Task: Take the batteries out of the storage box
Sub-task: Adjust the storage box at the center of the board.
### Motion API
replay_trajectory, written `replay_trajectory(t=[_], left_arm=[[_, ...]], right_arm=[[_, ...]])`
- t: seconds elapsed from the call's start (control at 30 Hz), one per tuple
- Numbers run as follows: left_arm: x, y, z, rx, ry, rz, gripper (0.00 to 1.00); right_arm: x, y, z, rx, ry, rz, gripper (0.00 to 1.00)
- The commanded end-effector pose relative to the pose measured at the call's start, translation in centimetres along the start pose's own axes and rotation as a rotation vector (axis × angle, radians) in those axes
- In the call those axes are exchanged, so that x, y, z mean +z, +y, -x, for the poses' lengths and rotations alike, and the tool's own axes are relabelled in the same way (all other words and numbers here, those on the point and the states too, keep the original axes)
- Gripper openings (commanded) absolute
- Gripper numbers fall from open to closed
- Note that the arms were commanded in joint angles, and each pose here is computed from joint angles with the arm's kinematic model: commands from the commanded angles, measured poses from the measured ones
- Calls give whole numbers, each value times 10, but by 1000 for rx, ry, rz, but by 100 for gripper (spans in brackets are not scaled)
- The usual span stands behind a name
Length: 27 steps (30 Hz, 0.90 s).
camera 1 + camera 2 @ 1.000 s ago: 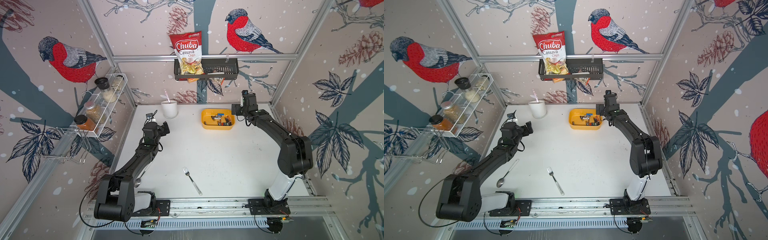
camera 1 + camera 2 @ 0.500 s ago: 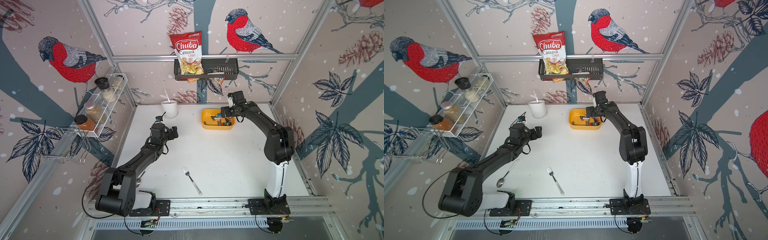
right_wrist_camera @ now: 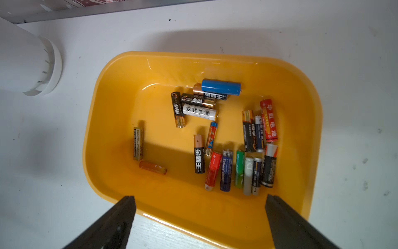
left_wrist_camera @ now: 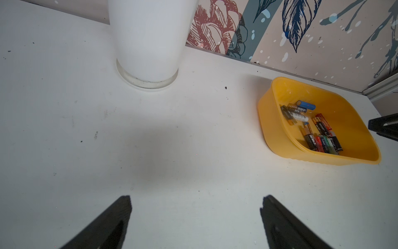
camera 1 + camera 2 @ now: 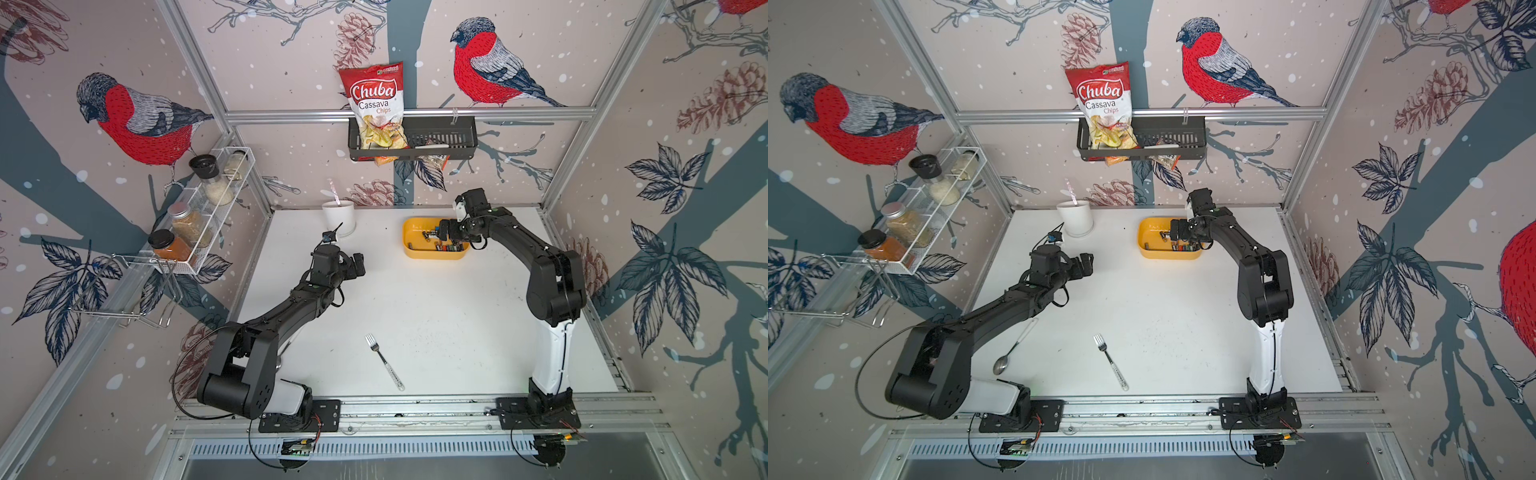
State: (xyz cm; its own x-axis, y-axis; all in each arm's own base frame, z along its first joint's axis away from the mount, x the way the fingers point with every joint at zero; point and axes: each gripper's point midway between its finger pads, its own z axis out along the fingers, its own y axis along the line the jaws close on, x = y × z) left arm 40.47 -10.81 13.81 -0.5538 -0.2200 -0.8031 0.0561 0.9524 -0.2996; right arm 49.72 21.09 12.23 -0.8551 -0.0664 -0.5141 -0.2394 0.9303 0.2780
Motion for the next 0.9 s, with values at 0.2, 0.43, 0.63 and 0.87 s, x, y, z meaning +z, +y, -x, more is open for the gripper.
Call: replay_trajectory(t=[0.2, 0.43, 0.63, 0.87], left_arm=[[3, -10, 3, 1, 0, -25, 97], [2, -12, 3, 3, 3, -29, 97], [3, -15, 2, 1, 9, -34, 97], [3, -17, 2, 3, 15, -33, 97]], right_arm=[[5, 18, -22, 64, 69, 127, 100], [3, 11, -35, 21, 99, 102, 100], [3, 6, -46, 13, 136, 102, 100], [6, 18, -67, -5, 189, 121, 100]])
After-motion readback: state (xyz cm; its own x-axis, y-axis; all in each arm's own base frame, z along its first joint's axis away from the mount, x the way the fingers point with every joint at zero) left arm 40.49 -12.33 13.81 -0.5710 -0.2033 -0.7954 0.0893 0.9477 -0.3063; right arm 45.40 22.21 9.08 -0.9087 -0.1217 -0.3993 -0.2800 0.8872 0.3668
